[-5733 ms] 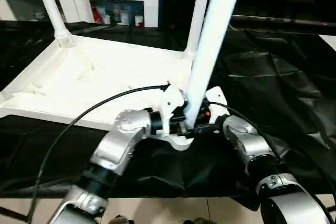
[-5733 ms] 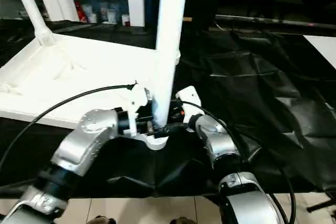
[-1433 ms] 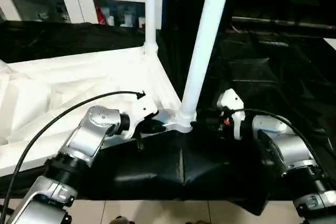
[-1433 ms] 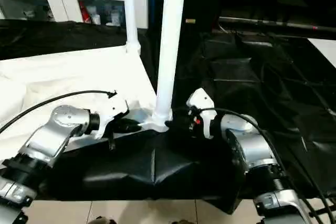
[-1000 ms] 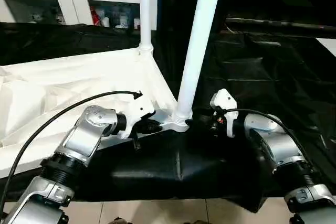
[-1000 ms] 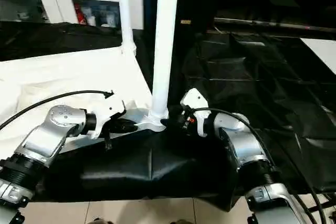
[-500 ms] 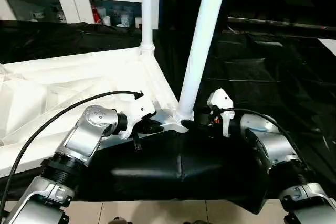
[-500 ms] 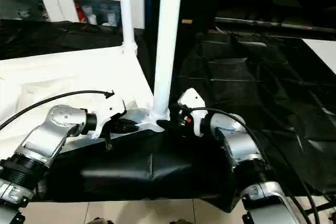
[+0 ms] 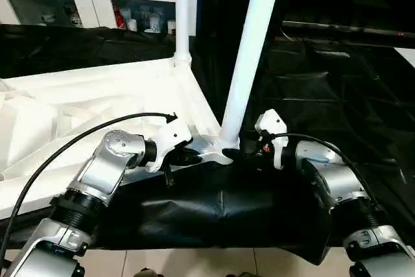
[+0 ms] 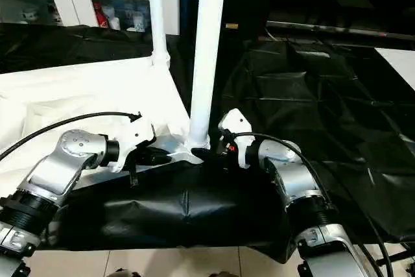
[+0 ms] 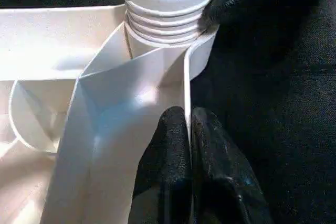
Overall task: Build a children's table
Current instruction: Rotate leg to tighten
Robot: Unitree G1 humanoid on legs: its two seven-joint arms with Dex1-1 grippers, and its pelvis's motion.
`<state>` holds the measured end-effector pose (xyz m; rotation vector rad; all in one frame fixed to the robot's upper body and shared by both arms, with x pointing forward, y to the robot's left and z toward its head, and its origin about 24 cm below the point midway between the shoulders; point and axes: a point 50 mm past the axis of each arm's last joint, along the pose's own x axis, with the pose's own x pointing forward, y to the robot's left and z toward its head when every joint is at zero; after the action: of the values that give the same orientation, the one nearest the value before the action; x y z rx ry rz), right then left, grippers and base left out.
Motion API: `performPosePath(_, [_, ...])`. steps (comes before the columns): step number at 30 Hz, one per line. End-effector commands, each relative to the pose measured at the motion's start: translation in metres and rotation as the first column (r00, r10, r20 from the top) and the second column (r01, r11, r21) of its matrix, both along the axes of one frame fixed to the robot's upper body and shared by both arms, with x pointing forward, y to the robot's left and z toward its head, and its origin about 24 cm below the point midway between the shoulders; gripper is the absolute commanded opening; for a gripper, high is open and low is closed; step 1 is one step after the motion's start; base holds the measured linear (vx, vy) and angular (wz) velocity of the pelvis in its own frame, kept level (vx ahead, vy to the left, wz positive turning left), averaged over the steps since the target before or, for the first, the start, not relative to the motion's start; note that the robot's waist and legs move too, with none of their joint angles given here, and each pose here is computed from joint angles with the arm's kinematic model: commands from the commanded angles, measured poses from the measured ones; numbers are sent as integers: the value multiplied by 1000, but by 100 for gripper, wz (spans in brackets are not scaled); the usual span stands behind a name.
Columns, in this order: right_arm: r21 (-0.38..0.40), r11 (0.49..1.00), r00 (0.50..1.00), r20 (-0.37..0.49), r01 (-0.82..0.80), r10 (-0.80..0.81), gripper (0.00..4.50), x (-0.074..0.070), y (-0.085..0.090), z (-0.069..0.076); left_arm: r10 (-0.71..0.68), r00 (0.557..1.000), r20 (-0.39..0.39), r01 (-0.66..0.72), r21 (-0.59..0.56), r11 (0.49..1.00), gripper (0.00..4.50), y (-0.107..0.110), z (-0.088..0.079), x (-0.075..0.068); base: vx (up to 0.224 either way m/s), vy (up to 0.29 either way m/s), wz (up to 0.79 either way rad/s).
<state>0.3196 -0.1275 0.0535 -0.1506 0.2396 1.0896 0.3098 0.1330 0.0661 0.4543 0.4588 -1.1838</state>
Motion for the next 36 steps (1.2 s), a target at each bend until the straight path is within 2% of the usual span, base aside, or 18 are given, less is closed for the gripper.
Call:
performPosePath(1, [11,999,999,20,-42,42,394,1,7,6,-68,995,-69,69,17,997,0,-11,-15,-11,0,0,0])
performPosePath(20, [4,1000,999,33,-18,18,394,7,12,7,-74,995,-61,75,19,997,0,-9,-14,-10,0,0,0])
performPosePath(28, [-11,1000,1000,29,-10,10,333,9,12,4,-69,996,-55,71,24,997,0,-8,-13,-7,0,0,0])
performPosePath(31, [-6,1000,999,32,-2,3,295,10,12,4,-68,996,-53,69,24,997,0,-8,-13,-7,0,0,0])
performPosePath(36, [-6,1000,1000,24,-5,6,277,10,12,2,-60,997,-48,61,23,998,0,-8,-12,-6,0,0,0])
